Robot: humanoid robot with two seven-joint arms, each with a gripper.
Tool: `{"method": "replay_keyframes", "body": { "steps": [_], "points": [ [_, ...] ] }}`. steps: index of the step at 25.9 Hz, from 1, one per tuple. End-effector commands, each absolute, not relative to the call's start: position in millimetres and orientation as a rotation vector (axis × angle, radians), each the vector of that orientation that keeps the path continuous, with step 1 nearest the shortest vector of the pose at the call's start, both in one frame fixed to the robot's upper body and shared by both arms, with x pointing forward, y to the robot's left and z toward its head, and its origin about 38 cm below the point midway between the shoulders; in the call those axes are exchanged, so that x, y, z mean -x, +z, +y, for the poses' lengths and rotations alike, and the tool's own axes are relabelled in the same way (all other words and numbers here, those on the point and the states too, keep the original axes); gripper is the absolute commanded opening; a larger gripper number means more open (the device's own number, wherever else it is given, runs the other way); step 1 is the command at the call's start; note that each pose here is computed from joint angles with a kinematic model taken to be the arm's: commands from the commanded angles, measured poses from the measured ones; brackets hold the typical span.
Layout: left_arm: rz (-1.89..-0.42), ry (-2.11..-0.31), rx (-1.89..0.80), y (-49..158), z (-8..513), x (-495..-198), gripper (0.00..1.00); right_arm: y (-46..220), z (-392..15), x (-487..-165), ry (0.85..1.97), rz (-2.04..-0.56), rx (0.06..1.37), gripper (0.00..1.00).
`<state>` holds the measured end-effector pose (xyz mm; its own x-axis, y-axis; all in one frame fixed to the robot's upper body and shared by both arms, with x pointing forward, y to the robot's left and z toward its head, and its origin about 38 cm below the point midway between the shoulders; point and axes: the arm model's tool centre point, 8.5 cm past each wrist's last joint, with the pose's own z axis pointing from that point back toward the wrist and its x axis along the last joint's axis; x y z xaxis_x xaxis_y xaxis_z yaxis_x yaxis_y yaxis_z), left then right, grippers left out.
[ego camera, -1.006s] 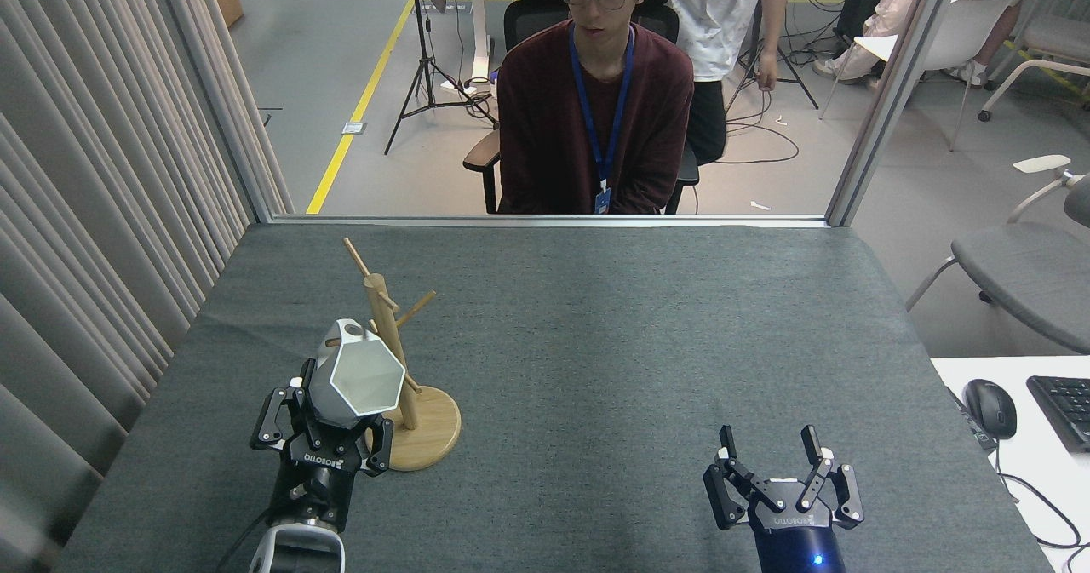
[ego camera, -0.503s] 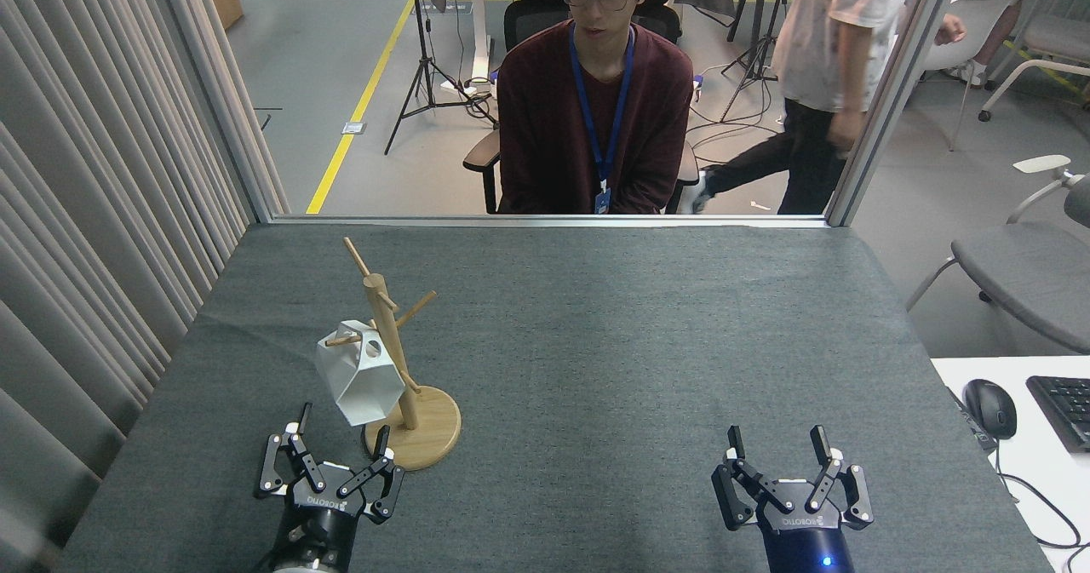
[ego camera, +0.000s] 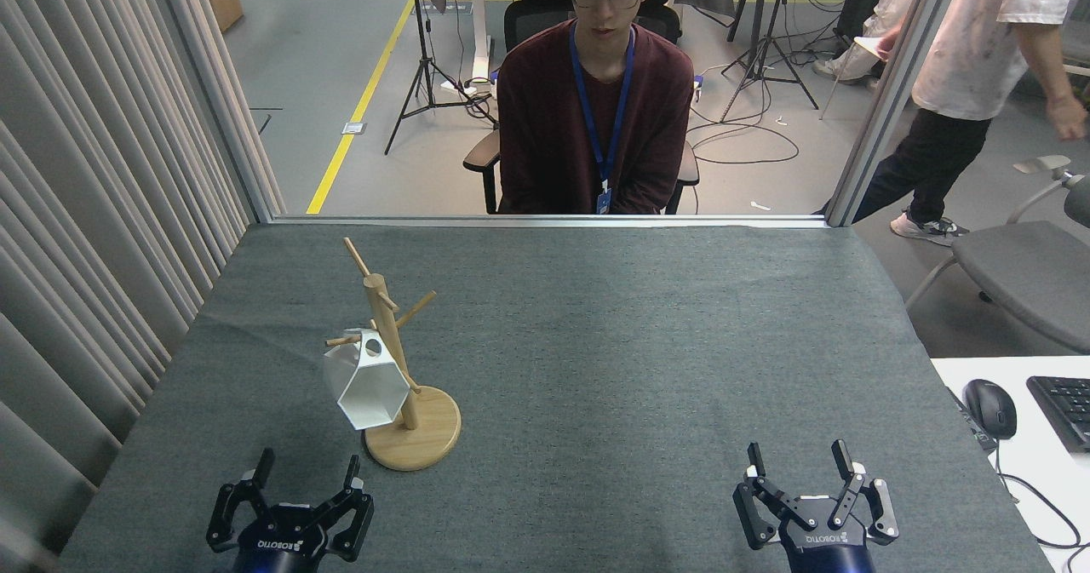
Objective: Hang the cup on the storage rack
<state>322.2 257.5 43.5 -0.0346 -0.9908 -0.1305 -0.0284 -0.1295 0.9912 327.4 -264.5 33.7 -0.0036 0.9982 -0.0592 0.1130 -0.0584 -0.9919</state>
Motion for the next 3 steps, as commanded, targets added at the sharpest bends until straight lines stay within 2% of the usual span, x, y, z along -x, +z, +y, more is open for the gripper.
{"method": "replay_keyframes", "body": {
  "steps": [1, 3],
  "points": [
    [-1.237, -1.276, -1.201, 46.4, 253.3, -314.6, 1.00, 29.9, -266.9, -320.7, 1.208, -1.255, 1.326, 0.99],
    [-1.261, -1.246, -1.160, 46.5, 252.0, -313.8, 1.00, 32.0, -266.7, -321.0, 1.204, -1.261, 1.328, 0.99]
  ]
}}
